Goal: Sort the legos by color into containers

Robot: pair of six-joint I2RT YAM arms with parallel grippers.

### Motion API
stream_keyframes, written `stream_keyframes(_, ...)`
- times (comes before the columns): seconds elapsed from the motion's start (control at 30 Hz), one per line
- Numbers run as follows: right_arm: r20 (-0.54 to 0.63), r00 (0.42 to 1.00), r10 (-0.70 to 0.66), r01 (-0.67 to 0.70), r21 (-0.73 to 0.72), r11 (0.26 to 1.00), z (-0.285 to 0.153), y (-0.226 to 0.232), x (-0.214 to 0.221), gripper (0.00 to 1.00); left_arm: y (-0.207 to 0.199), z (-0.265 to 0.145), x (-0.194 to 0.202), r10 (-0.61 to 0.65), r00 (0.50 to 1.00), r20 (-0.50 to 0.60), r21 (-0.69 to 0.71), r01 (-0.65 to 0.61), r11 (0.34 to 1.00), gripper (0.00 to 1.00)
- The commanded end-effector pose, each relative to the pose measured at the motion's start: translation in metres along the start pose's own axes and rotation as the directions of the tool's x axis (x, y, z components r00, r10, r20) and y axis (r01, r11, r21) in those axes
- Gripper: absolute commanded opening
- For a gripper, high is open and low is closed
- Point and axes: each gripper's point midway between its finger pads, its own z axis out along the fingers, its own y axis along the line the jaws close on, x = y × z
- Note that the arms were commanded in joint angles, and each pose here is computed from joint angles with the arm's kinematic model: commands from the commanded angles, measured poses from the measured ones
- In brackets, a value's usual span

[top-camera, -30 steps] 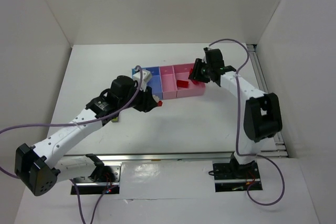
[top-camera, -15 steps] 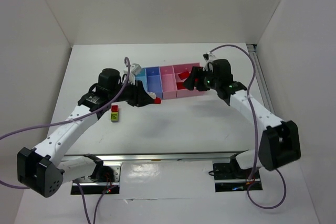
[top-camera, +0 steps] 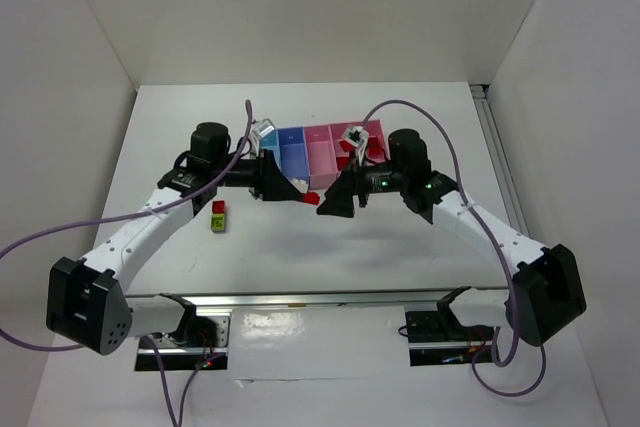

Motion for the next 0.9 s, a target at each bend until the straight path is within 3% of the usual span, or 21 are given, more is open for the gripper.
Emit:
stream_keyframes(0.0, 0.014, 0.991, -0.136, 0.137, -0.101, 0.985, 0.011, 0.024, -0.025, 0.91, -0.029, -0.003, -0.016, 0.081, 0.997, 0.007, 0.142, -0.081, 0.987, 0.0)
stream_keyframes(0.17, 0.032, 0.991, -0.134, 0.137, -0.134, 0.982, 0.019, 0.023, -0.034, 0.91, -0.033, -0.003, -0.018, 0.094, 0.996, 0.006, 0.164, -0.093, 0.982, 0.0)
stream_keyframes(0.33, 0.035, 0.993, -0.113, 0.117, -0.185, 0.976, 0.028, 0.02, -0.035, 0.78, -0.036, -0.003, -0.018, 0.111, 0.994, 0.011, 0.189, -0.111, 0.976, 0.0)
stream_keyframes(0.47, 0.048, 0.995, -0.089, 0.098, -0.23, 0.968, 0.029, 0.026, -0.035, 0.6, -0.037, -0.003, -0.017, 0.112, 0.994, 0.007, 0.198, -0.111, 0.974, 0.0)
stream_keyframes(0.6, 0.072, 0.993, -0.096, 0.111, -0.249, 0.962, 0.027, 0.035, -0.037, 0.37, -0.04, -0.002, -0.015, 0.114, 0.993, 0.001, 0.205, -0.112, 0.972, 0.0)
stream_keyframes(0.63, 0.077, 0.992, -0.096, 0.113, -0.252, 0.961, 0.027, 0.036, -0.038, 0.27, -0.04, -0.002, -0.015, 0.114, 0.993, 0.001, 0.205, -0.112, 0.972, 0.0)
stream_keyframes(0.77, 0.07, 0.994, -0.08, 0.095, -0.245, 0.965, 0.03, 0.035, -0.034, 0.13, -0.034, 0.0, -0.014, 0.097, 0.995, -0.013, 0.185, -0.093, 0.978, 0.0)
stream_keyframes(0.83, 0.063, 0.995, -0.079, 0.092, -0.241, 0.966, 0.032, 0.036, -0.032, 0.12, -0.032, 0.001, -0.017, 0.101, 0.995, -0.011, 0.175, -0.098, 0.98, 0.15)
stream_keyframes(0.87, 0.056, 0.996, -0.072, 0.083, -0.239, 0.967, 0.032, 0.035, -0.03, 0.12, -0.034, 0.001, -0.02, 0.11, 0.994, -0.005, 0.177, -0.107, 0.978, 0.27)
